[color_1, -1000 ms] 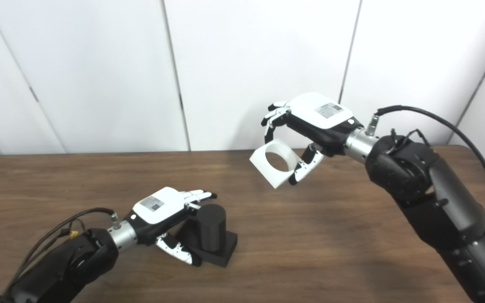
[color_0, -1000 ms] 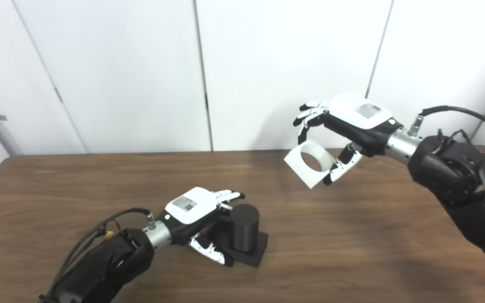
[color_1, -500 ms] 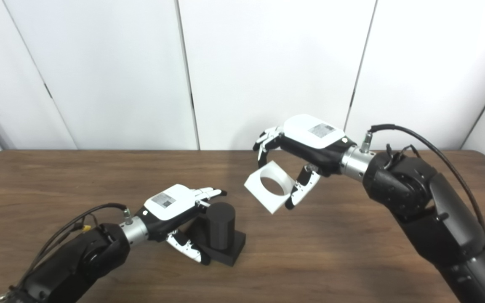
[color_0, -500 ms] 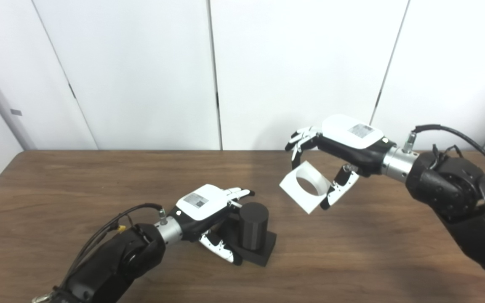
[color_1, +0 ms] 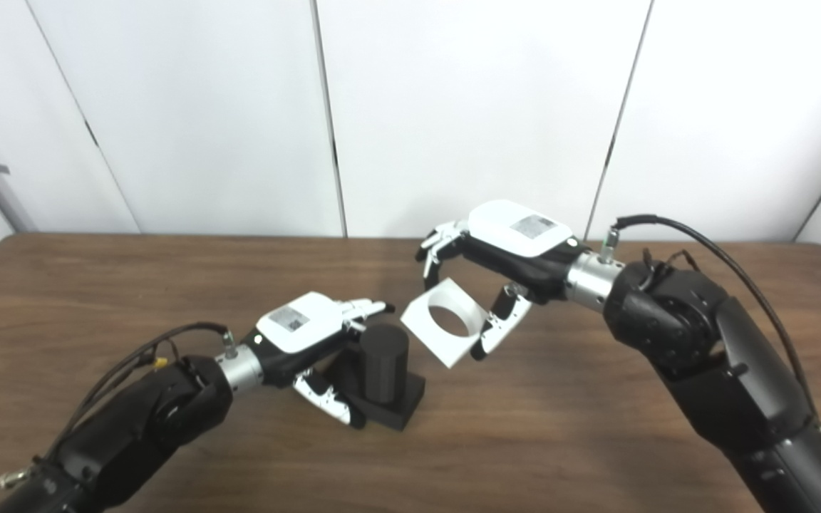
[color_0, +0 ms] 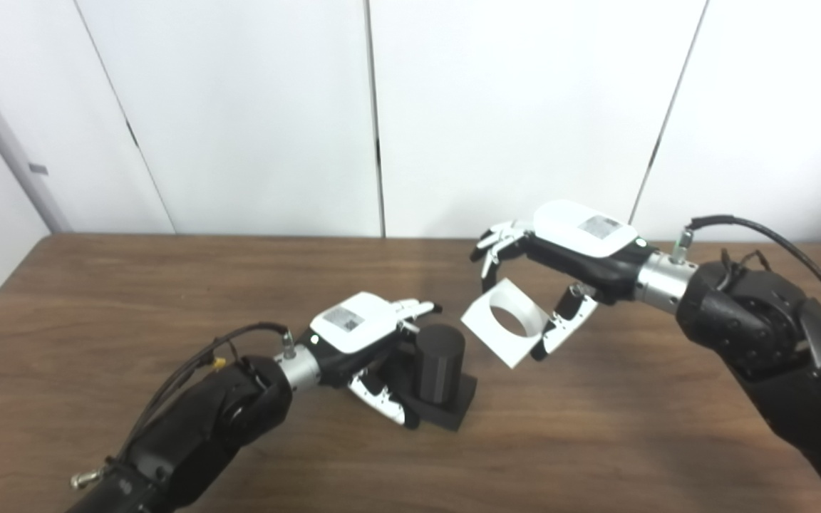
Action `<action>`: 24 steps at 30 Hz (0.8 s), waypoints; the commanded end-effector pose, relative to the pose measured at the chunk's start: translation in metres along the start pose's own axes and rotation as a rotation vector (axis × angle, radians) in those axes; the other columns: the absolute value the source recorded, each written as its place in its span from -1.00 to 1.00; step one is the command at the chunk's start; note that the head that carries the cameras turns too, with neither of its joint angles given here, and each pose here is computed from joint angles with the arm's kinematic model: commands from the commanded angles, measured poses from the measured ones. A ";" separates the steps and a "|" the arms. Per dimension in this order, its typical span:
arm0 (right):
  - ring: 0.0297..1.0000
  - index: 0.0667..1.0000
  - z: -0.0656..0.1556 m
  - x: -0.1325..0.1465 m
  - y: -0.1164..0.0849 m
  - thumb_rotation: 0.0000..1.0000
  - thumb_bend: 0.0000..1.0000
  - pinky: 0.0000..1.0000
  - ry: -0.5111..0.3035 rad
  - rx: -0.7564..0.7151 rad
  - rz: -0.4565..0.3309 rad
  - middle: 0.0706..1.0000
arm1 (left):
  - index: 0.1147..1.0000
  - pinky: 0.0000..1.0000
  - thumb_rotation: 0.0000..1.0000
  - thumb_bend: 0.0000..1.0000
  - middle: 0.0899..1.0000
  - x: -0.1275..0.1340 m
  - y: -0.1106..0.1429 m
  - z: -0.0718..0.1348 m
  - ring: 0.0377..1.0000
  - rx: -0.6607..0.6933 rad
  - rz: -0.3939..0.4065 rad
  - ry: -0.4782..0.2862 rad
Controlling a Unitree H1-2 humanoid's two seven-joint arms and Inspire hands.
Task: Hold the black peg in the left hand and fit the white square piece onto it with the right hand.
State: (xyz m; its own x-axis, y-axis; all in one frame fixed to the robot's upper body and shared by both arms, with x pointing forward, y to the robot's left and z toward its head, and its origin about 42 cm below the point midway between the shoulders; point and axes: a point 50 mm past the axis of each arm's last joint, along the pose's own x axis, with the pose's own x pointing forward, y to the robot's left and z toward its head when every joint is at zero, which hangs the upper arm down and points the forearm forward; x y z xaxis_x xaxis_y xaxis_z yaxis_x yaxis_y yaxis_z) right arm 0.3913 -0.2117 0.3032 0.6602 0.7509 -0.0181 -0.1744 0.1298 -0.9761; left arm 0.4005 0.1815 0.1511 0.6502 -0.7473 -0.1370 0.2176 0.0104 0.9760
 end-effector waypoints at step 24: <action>0.75 -0.12 0.016 0.021 -0.001 -0.73 0.03 0.56 -0.057 0.021 -0.064 0.59 | -0.14 0.69 -0.84 0.04 0.95 0.002 -0.038 0.013 0.92 0.031 -0.184 0.028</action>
State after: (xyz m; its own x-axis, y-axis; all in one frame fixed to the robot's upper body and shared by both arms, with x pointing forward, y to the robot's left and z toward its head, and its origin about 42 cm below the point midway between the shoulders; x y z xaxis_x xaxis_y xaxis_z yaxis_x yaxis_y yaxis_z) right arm 0.3903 -0.1891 0.2842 0.6451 0.7639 -0.0160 -0.2245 0.1695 -0.9596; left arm 0.4009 0.1758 0.1527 0.6554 -0.7411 -0.1456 0.2225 0.0052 0.9749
